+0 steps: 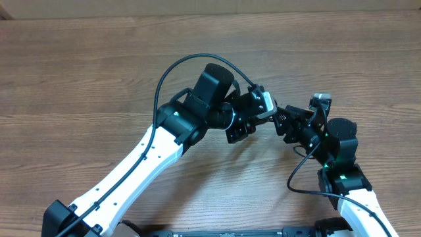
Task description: Untangle cables
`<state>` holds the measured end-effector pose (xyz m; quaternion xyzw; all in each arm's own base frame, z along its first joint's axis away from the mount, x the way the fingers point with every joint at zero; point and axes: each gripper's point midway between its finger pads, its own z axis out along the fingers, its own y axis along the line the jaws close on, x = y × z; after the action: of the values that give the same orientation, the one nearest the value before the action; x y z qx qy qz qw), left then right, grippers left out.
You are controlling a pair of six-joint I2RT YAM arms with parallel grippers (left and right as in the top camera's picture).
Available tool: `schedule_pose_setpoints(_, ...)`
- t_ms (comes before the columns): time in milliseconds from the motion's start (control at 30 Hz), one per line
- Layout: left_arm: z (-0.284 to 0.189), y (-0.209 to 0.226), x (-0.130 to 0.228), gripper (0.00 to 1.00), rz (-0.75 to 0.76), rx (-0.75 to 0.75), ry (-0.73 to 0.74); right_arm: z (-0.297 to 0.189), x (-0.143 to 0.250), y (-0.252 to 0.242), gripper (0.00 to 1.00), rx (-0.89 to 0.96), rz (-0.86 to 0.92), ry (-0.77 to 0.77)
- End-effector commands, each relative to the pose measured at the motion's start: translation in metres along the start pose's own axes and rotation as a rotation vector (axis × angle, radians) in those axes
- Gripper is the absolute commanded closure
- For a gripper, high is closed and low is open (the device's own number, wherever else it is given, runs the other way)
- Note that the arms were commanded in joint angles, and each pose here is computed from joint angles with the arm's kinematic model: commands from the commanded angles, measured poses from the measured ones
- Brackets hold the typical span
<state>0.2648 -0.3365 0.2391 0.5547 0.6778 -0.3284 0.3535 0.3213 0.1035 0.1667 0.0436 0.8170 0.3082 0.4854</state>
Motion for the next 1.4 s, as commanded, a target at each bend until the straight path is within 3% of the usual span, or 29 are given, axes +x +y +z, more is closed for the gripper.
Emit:
schedule_pose_setpoints(0, -0.005, -0.035, -0.021, 0.96, 0.049, 0.188, -0.107, -0.002, -0.014, -0.020, 0.44, 0.117, 0.007, -0.062)
schedule_pose_setpoints(633, -0.045, -0.079, -0.073, 0.96, 0.238, 0.518, -0.418, -0.003, -0.010, -0.030, 0.43, 0.166, 0.017, -0.048)
schedule_pose_setpoints(1033, -0.053, -0.042, -0.067, 0.96, 0.191, 0.402, -0.408, -0.001, -0.008, -0.014, 0.43, 0.077, 0.014, -0.029)
schedule_pose_setpoints(1367, -0.035, -0.014, -0.043, 0.96, 0.073, 0.238, -0.271, -0.005, -0.017, 0.040, 0.28, -0.205, -0.048, -0.030)
